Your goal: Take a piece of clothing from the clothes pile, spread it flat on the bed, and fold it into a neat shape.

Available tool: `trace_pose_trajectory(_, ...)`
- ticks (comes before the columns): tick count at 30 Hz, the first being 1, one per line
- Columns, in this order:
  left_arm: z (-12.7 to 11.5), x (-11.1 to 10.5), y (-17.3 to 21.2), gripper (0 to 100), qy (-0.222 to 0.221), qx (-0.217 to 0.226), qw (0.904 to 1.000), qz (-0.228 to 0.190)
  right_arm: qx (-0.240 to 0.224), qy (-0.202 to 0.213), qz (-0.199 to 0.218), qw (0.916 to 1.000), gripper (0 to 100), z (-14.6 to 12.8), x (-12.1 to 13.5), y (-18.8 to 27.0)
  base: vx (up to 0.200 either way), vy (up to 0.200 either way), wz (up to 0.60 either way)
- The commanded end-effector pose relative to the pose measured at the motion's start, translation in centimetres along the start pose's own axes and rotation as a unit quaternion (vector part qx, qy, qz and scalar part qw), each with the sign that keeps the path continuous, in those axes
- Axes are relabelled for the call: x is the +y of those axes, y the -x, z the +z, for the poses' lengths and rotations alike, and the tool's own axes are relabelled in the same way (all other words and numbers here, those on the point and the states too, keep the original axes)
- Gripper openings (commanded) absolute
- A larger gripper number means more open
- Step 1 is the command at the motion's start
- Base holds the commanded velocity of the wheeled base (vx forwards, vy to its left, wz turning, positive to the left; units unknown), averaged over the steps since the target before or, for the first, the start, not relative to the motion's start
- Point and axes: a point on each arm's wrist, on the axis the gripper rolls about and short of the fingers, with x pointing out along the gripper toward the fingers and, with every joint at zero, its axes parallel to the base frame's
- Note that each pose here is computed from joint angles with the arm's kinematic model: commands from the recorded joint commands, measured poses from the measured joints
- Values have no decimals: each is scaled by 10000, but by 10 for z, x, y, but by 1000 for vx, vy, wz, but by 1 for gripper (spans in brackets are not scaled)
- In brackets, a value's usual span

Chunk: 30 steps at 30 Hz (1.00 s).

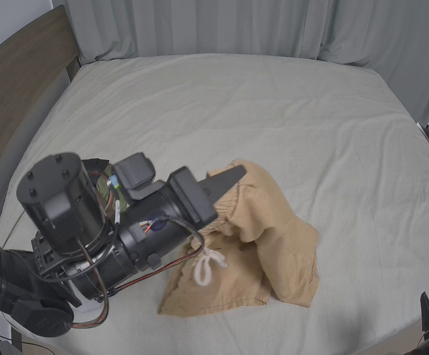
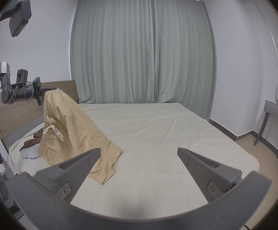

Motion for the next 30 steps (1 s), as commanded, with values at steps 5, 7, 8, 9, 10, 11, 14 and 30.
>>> trace_pose_trajectory(5, -5, 51, 31, 0, -221, -102, 9971, 717, 6, 2, 1, 10000, 100, -5, 0, 0, 0, 0, 0)
trace_pose_trajectory(7, -3, 57, 33, 0, -279, -169, 9963, 799, 6, 2, 1, 10000, 100, -5, 0, 0, 0, 0, 0)
trace_pose_trajectory(8, -2, 60, 33, 0, -334, -194, 9957, 847, 6, 2, 1, 10000, 100, -5, 0, 0, 0, 0, 0)
trace_pose_trajectory(9, -1, 63, 34, 0, -388, -214, 9950, 901, 6, 2, 1, 10000, 100, -5, 0, 0, 0, 0, 0)
trace_pose_trajectory(10, 0, 67, 34, 0, -442, -245, 9941, 965, 6, 2, 1, 10000, 100, -5, 0, 0, 0, 0, 0)
trace_pose_trajectory(11, 2, 71, 34, 0, -486, -277, 9929, 1051, 6, 2, 1, 10000, 100, -5, 0, 0, 0, 0, 0)
trace_pose_trajectory(14, 7, 83, 33, 0, -575, -405, 9900, 1220, 6, 2, 1, 10000, 100, -5, 0, 0, 0, 0, 0)
trace_pose_trajectory(30, -2, 127, 62, 0, -1417, -273, 9694, 1987, 14, 2, 1, 10000, 100, -5, 0, 0, 0, 0, 0)
